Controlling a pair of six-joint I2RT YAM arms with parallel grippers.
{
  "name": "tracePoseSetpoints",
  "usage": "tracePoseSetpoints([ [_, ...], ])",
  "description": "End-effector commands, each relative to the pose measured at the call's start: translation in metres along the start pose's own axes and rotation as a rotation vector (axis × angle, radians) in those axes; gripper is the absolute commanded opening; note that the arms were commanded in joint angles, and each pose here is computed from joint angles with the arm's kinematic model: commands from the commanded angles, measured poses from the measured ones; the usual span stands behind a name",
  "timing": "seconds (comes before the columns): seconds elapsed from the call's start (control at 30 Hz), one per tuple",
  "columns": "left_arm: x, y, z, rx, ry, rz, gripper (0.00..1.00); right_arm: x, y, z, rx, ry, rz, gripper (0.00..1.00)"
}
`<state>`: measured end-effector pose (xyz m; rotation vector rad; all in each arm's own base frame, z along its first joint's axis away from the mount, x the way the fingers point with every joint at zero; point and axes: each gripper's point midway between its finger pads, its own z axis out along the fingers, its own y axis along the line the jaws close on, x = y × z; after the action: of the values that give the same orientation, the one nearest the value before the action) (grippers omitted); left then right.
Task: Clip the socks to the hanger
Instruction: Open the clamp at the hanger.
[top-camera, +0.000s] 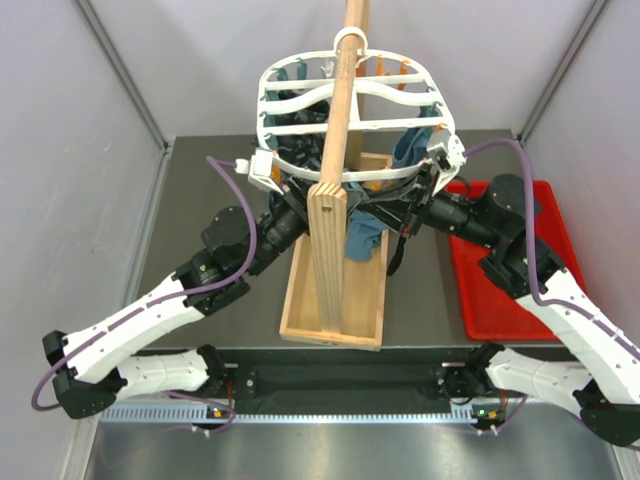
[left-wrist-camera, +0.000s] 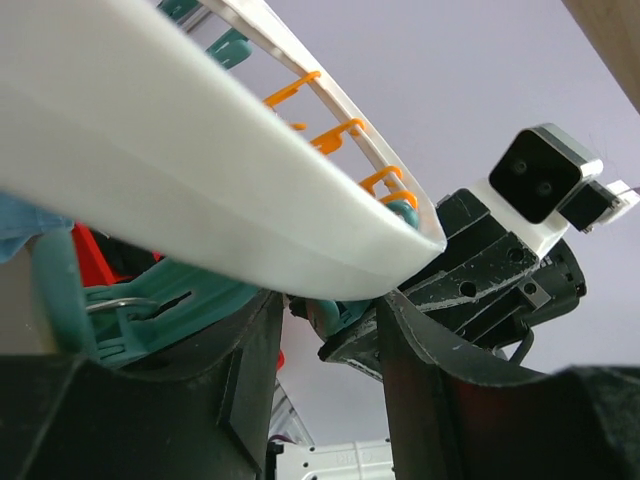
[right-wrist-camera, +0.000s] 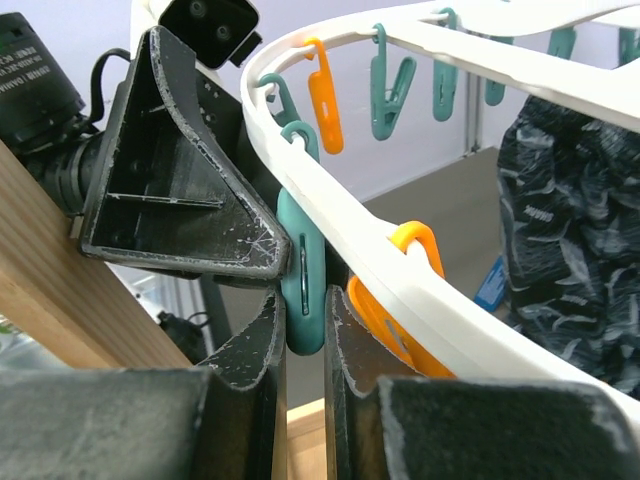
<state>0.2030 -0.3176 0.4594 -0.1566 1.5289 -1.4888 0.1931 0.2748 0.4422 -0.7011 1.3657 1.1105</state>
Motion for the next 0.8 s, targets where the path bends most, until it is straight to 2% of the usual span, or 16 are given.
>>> tracePoseSetpoints([
  [0.0,-0.017,0.014,0.002,-0.092,-0.076,0.000,0.47,-0.010,-0.031,-0.004,0.156,-0.047,-0.096,0.00],
  [0.33,-0.012,0.005,0.022,-0.063,-0.058,-0.004,0.52,-0.004,-0.041,-0.010,0.199,-0.039,-0.171,0.00],
  [0.53,-0.019,-0.002,0.023,-0.021,-0.099,-0.004,0.53,0.000,-0.040,-0.010,0.191,-0.030,-0.173,0.00],
  [0.7,-0.021,-0.018,0.020,0.111,-0.134,-0.015,0.54,0.003,-0.041,-0.010,0.193,-0.028,-0.168,0.00],
  [0.77,-0.021,-0.018,0.020,0.115,-0.139,-0.015,0.55,0.002,-0.040,-0.010,0.191,-0.030,-0.168,0.00],
])
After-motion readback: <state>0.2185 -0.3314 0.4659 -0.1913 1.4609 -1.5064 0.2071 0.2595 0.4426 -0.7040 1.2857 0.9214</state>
